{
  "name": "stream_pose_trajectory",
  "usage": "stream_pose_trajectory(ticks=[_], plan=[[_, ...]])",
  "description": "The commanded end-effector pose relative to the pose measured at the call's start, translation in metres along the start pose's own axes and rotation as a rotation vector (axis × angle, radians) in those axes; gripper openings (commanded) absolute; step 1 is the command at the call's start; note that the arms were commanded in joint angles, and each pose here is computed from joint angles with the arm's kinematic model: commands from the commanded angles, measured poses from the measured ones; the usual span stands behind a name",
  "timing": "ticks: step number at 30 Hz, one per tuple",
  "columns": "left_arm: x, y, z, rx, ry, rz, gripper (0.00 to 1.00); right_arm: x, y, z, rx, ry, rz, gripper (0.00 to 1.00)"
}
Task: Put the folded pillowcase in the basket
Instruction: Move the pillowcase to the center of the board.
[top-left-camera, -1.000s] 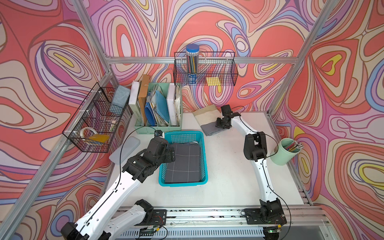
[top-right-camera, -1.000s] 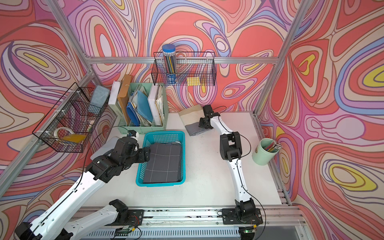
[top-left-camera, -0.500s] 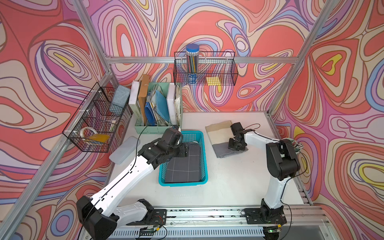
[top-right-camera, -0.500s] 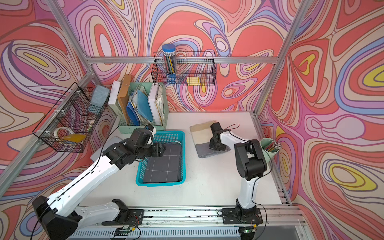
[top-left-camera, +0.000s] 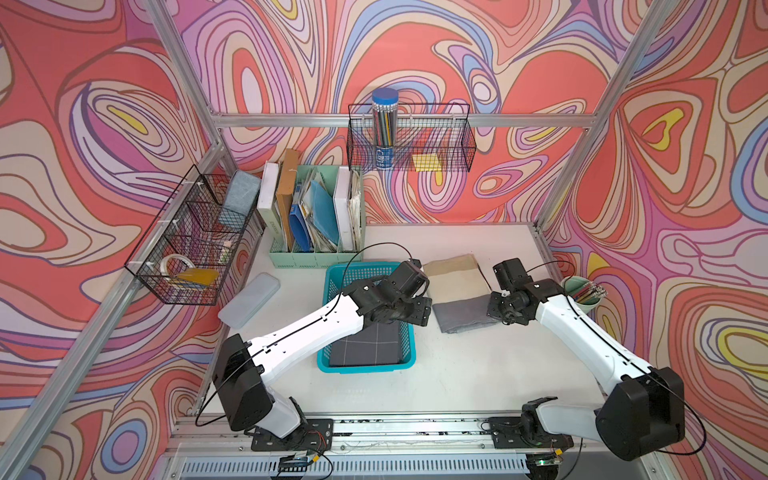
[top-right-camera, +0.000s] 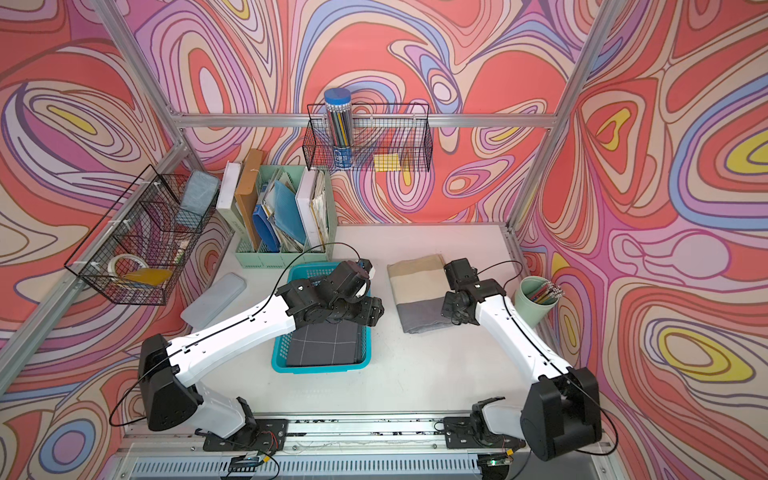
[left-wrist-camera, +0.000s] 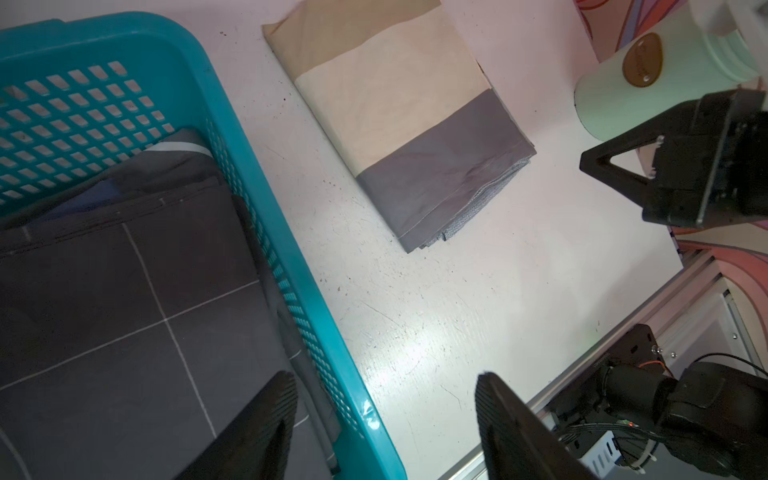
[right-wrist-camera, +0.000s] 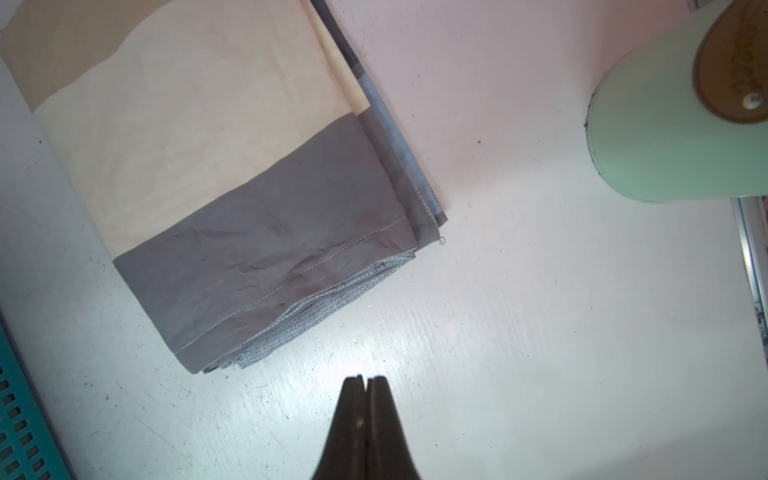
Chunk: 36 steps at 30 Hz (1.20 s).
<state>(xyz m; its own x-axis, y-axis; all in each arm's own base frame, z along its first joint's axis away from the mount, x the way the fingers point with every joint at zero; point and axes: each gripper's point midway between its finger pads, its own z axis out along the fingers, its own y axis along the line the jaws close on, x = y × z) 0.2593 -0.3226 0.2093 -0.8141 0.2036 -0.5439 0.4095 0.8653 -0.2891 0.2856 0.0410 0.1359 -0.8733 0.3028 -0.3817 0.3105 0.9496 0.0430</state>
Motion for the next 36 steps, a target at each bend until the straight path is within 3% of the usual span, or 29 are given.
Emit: stream_pose_trajectory(ticks=[1, 5, 9, 17, 29, 36], plan=[[-0.01, -0.009, 0.0, 0.019, -0.023, -0.021, 0.73, -0.032, 0.027, -0.012, -0.091, -0.068, 0.02, 0.0], [-0.011, -0.007, 0.002, 0.009, -0.035, -0.02, 0.73, -0.057, 0.053, 0.02, -0.105, -0.045, -0.025, 0.0], [-0.009, -0.007, 0.006, 0.009, -0.018, -0.019, 0.74, -0.059, 0.069, 0.066, -0.099, 0.015, -0.034, 0.0], [-0.002, -0.008, 0.019, 0.013, 0.014, -0.03, 0.75, -0.017, 0.06, 0.112, -0.063, 0.137, -0.008, 0.0], [0.007, -0.019, 0.058, 0.037, 0.108, -0.074, 0.75, 0.045, 0.016, 0.105, 0.016, 0.22, -0.003, 0.0], [0.018, -0.036, 0.082, 0.086, 0.192, -0.098, 0.75, 0.058, -0.003, 0.083, 0.055, 0.21, 0.013, 0.0]])
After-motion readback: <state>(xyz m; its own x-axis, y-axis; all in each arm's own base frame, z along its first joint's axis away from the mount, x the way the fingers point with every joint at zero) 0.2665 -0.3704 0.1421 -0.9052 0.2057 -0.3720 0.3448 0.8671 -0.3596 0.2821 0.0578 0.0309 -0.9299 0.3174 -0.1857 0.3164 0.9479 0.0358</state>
